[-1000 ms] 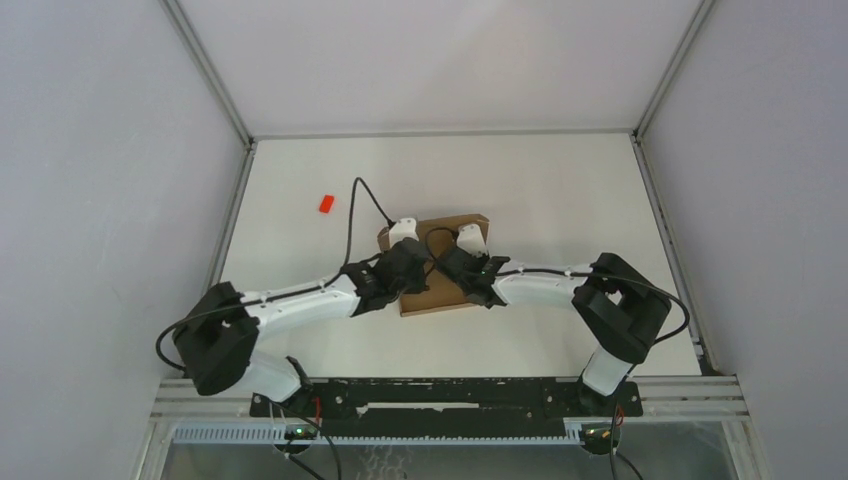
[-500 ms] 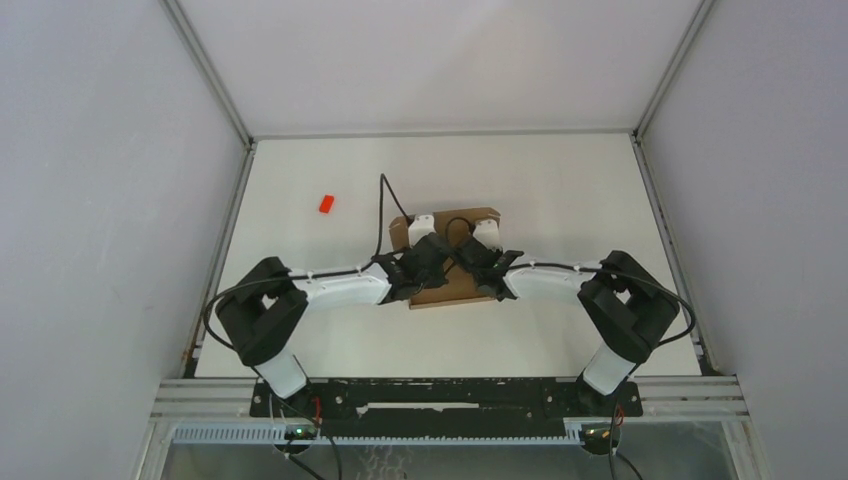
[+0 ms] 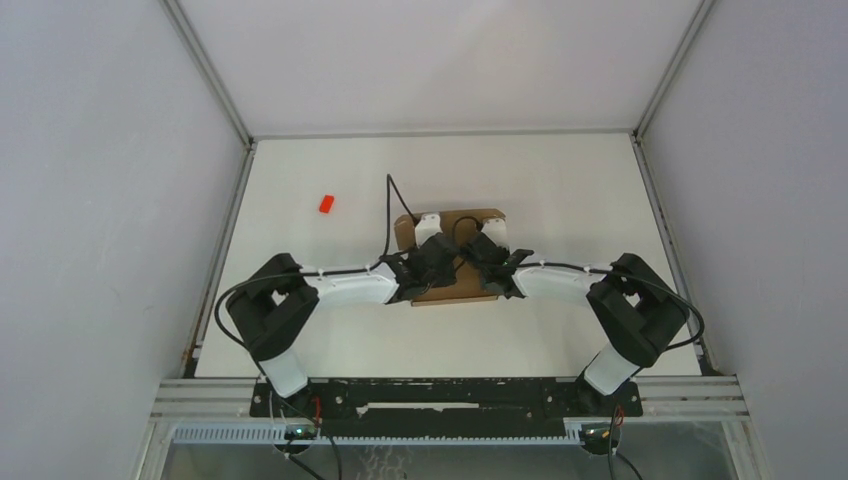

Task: Fold the paper box
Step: Fold the paper box at the center of the board.

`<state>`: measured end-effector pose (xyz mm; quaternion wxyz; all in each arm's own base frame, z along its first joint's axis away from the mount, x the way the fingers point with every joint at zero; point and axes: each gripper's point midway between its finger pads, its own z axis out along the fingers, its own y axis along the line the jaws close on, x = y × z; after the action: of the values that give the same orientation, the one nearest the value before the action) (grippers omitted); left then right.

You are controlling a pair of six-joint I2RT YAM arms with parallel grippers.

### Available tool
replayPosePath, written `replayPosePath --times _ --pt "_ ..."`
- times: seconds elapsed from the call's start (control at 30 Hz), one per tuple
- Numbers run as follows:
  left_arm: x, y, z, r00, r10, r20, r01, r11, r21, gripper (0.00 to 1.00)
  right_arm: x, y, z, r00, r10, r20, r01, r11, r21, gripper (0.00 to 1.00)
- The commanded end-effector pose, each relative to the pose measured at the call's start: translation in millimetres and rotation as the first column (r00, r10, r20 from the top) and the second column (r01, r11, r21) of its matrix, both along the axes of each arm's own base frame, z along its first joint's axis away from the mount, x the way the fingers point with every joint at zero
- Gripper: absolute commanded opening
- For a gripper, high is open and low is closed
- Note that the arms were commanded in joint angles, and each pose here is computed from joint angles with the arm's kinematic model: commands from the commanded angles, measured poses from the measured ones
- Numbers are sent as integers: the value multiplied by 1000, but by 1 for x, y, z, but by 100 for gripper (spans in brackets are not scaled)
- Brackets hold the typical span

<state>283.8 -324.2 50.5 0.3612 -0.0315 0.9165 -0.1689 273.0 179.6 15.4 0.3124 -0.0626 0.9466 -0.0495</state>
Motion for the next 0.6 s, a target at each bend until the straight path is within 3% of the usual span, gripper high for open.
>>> replayPosePath --times 0.0,0.27,0.57 --pt "-6 5 13 1000 3 15 -3 999 -34 41 6 18 14 998 51 38 -54 996 73 27" --pt "-10 7 60 995 2 97 14 986 -168 46 3 16 9 999 46 23 -48 996 71 27" --pt "-12 24 91 985 45 167 -5 973 -233 45 3 17 10 999 43 22 -45 996 83 27"
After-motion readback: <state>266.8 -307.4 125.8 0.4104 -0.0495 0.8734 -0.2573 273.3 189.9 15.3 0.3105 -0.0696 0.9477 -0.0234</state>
